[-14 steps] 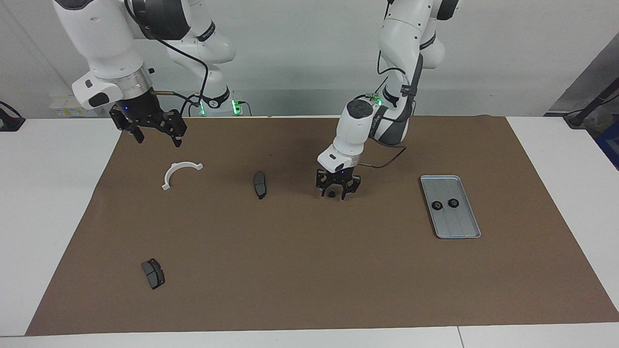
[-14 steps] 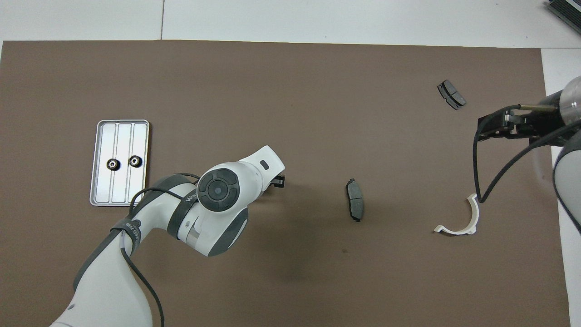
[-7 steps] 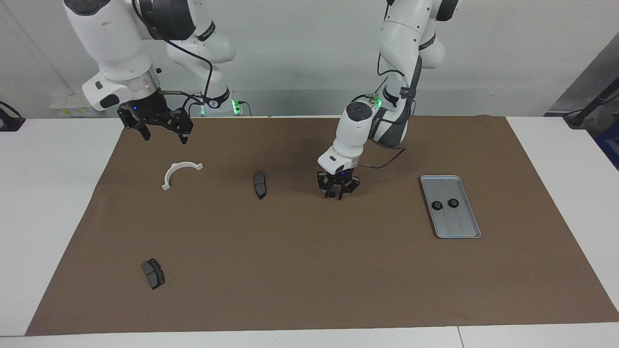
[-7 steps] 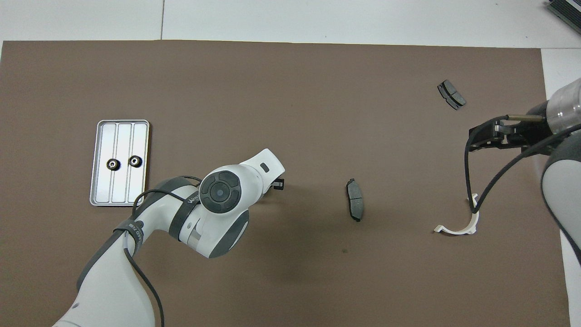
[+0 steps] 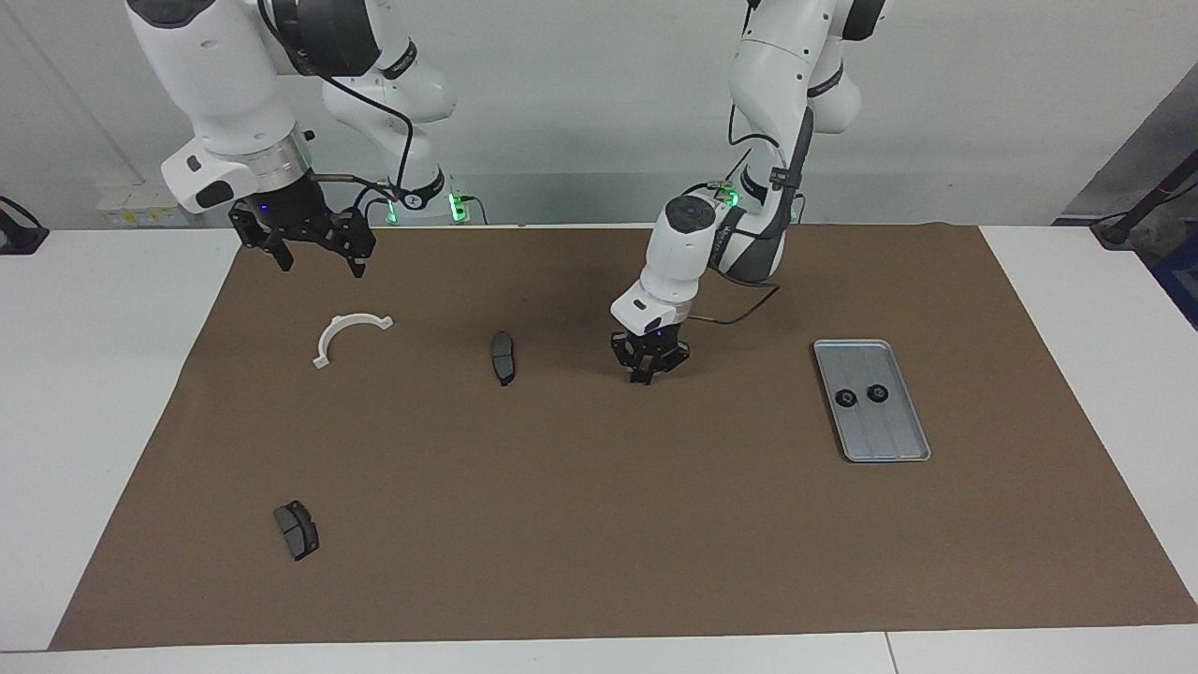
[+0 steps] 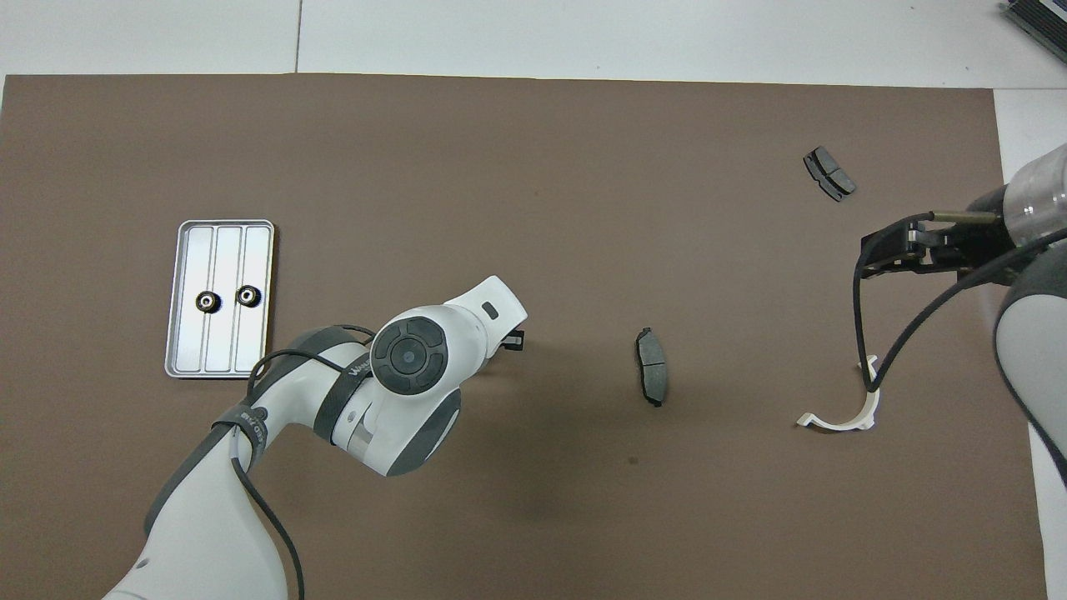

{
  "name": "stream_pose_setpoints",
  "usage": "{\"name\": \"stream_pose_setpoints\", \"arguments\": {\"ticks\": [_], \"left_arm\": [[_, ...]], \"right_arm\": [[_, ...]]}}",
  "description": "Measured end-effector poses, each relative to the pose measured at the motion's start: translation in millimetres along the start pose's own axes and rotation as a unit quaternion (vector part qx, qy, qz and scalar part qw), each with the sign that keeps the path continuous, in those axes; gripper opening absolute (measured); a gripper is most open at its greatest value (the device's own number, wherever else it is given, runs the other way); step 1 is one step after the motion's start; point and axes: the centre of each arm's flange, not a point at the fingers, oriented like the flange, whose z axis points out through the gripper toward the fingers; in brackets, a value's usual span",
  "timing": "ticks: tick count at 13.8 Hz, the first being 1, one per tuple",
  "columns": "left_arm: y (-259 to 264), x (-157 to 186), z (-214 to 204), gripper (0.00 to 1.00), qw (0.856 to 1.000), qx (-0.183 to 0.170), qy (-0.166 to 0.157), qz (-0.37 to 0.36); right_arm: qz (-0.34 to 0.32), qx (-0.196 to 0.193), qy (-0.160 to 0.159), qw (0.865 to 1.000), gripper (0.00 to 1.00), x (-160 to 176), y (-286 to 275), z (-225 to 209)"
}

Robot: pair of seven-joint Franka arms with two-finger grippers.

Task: Pick bearing gear from pile to tray
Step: 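Carry the third bearing with the left gripper into the tray and release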

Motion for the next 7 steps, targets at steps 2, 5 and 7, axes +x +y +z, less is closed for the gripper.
{"name": "stream_pose_setpoints", "arguments": {"ticks": [2,5,7], "left_arm": [[-7,9,-5,0.24,1.000,0.000,0.007,-0.012],[-56,51,-32,0.24,0.998,0.013,0.012,-0.065],[-118,83,-64,0.24,0.993,0.028,0.011,-0.118]], "right_arm": [[0.000,0.000,0.000,1.000,1.00,0,0,0],[0.000,0.000,0.001,1.000,1.00,0,0,0],[0.002,0.000,0.001,1.000,1.00,1,2,0]]}}
